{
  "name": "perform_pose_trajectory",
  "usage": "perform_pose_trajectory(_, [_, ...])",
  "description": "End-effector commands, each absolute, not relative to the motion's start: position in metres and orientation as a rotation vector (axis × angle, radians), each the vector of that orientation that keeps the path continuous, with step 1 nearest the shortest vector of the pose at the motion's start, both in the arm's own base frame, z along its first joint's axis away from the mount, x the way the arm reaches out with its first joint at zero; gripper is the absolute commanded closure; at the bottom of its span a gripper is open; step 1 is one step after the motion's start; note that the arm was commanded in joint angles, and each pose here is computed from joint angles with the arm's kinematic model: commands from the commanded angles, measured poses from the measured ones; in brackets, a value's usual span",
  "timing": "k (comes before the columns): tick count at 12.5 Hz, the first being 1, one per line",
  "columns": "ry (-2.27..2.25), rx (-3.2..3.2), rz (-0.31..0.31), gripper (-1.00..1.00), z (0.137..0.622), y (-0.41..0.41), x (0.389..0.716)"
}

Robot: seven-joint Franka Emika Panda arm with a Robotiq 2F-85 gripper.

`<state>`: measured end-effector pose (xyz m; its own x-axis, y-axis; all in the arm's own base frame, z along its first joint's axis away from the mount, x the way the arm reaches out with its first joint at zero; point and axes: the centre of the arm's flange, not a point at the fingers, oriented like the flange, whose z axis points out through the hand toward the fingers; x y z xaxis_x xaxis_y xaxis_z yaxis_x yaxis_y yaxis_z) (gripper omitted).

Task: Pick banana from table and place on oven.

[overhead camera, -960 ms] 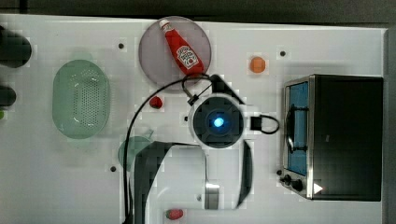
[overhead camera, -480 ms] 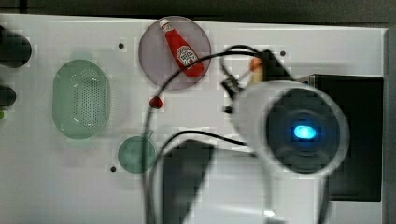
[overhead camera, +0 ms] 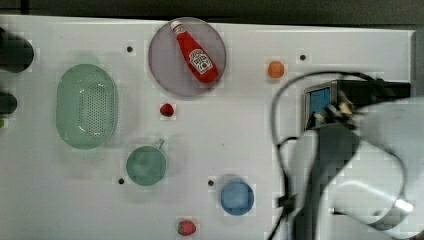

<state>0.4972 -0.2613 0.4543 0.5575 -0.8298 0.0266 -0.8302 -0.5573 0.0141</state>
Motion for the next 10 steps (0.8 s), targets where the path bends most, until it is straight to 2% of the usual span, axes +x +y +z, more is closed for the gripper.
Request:
perform_pose_trajectory(1, [-1.316,2.769,0.127,0.5,0.441,-0.311,0.491])
perform_pose_trajectory(2, [-1.278,2.76,0.148,0.5,0.43,-0.322,0.493])
perform_pose_trajectory(3, [-1.249,2.755,0.139,0.5,0.418,-0.331,0.493])
perform_pose_trajectory(6, [-1.257,2.726,0.074,0.5,0.392,-0.346,0.488])
perform_pose_trajectory(7, [-1.259,2.72,0.072,0.4,0.39,-0.348,0.488])
perform_pose_trajectory(10, [-1.251,2.714,0.086,-0.24,0.392,-0.35,0.488])
